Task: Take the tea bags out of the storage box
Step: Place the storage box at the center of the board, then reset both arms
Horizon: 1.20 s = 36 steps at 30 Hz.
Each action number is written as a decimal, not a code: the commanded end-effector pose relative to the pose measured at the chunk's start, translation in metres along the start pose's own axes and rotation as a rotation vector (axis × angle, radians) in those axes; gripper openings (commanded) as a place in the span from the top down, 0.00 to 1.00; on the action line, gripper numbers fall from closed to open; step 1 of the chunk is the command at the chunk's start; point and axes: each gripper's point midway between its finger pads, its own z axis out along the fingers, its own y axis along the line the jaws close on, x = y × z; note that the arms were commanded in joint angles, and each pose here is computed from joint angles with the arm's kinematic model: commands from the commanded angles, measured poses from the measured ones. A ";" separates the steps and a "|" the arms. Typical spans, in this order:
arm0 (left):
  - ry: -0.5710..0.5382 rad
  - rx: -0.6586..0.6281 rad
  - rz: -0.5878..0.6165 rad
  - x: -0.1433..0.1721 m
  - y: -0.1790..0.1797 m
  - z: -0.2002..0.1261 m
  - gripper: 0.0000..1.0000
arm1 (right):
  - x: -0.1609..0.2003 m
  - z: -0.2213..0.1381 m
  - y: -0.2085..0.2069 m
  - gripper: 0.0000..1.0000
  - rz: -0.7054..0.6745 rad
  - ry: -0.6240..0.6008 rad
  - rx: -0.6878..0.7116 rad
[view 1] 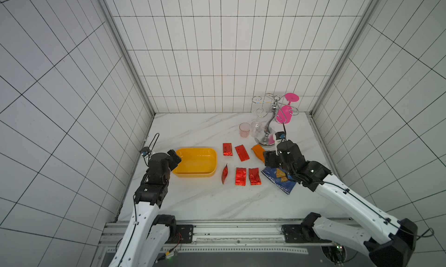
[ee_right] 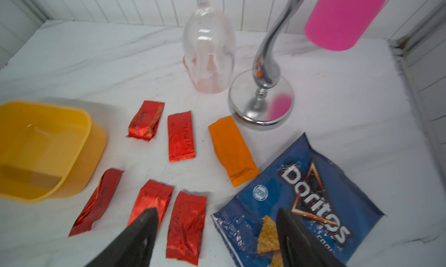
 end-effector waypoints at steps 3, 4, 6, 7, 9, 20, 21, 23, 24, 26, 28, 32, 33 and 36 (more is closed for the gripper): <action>-0.440 0.096 0.061 -0.060 -0.015 -0.026 0.02 | -0.024 0.000 -0.101 0.09 0.075 -0.254 0.414; -0.468 0.127 0.094 -0.055 -0.018 -0.020 0.02 | -0.016 0.002 -0.117 0.09 0.071 -0.258 0.472; -0.451 0.131 0.186 -0.040 -0.022 -0.003 0.02 | 0.002 0.006 -0.140 0.08 0.055 -0.270 0.551; -0.414 0.108 0.258 -0.031 -0.023 0.009 0.02 | 0.012 0.009 -0.150 0.08 0.059 -0.287 0.585; -0.341 0.040 0.341 -0.013 -0.019 0.033 0.02 | 0.027 0.015 -0.163 0.08 0.066 -0.301 0.608; -0.290 0.110 0.528 0.053 -0.024 0.102 0.02 | 0.066 0.060 -0.205 0.08 0.125 -0.301 0.663; -0.284 0.107 0.551 0.054 -0.027 0.107 0.02 | 0.066 0.060 -0.207 0.08 0.150 -0.338 0.644; -0.246 0.108 0.589 0.057 -0.030 0.115 0.02 | 0.065 0.062 -0.211 0.09 0.179 -0.372 0.615; -0.233 0.131 0.606 0.061 -0.032 0.117 0.02 | 0.062 0.066 -0.213 0.11 0.167 -0.375 0.602; -0.225 0.187 0.639 0.070 -0.036 0.121 0.02 | 0.065 0.075 -0.214 0.14 0.164 -0.378 0.562; -0.257 0.220 0.636 0.071 -0.036 0.126 0.02 | 0.069 0.080 -0.224 0.16 0.198 -0.420 0.554; -0.211 0.243 0.602 0.079 -0.024 0.137 0.06 | 0.077 0.098 -0.215 0.23 0.176 -0.345 0.457; -0.205 0.250 0.599 0.079 -0.024 0.139 0.07 | 0.071 0.102 -0.216 0.22 0.160 -0.396 0.459; -0.165 0.237 0.587 0.078 -0.022 0.147 0.02 | 0.078 0.115 -0.216 0.23 0.177 -0.248 0.429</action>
